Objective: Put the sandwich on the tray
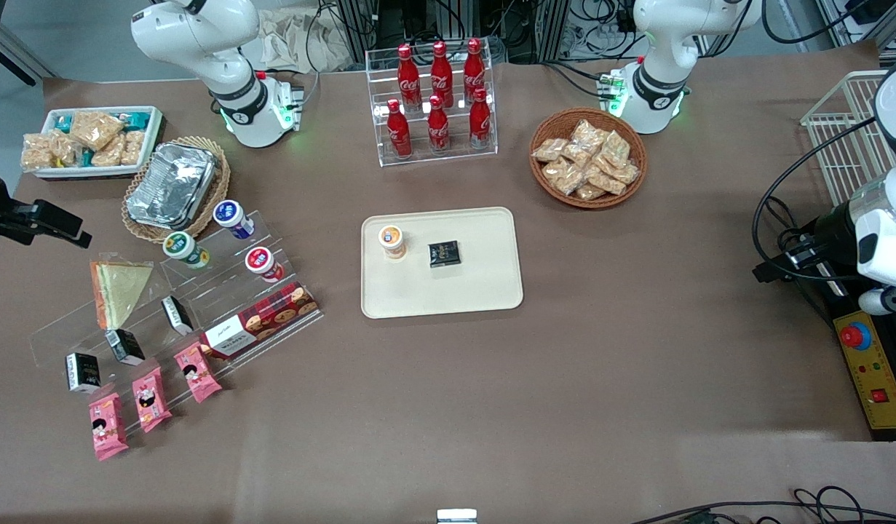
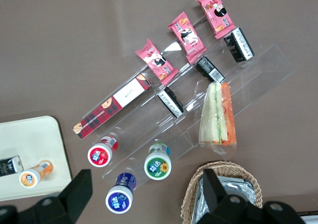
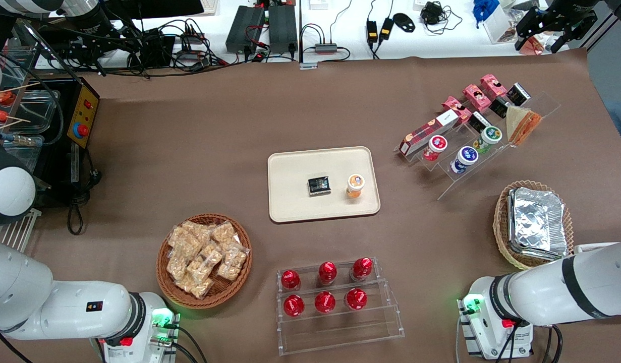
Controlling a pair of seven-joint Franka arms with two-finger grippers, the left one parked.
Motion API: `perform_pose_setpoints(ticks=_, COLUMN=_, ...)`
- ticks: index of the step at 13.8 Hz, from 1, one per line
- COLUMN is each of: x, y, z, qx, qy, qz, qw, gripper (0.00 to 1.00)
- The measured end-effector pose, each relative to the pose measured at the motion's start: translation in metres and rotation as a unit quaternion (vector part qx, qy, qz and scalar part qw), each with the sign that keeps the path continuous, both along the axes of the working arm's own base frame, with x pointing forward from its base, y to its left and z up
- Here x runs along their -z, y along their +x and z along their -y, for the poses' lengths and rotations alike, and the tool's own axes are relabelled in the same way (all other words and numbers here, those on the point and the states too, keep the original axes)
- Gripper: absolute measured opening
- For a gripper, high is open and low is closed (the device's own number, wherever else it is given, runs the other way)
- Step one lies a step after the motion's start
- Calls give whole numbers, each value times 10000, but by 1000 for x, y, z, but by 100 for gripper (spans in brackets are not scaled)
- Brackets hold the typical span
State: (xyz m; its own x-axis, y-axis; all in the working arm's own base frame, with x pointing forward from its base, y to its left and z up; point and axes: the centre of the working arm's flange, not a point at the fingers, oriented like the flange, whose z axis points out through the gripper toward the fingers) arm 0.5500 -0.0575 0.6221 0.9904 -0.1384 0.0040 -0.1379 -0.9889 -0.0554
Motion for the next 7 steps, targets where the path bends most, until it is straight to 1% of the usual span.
perform_pose_setpoints(ticks=3, x=1, y=-1, z=6, qx=93, qy=-23, qz=-41, qw=9999, gripper=99)
perform_pose_setpoints(ticks=5, x=5, y=-4, z=24, qx=272, qy=-71, qz=-89, qw=9996, gripper=99)
perform_pose_setpoints(ticks=7, x=15, y=-10, z=50, qx=509, qy=-56, qz=-167, qw=9986, gripper=99)
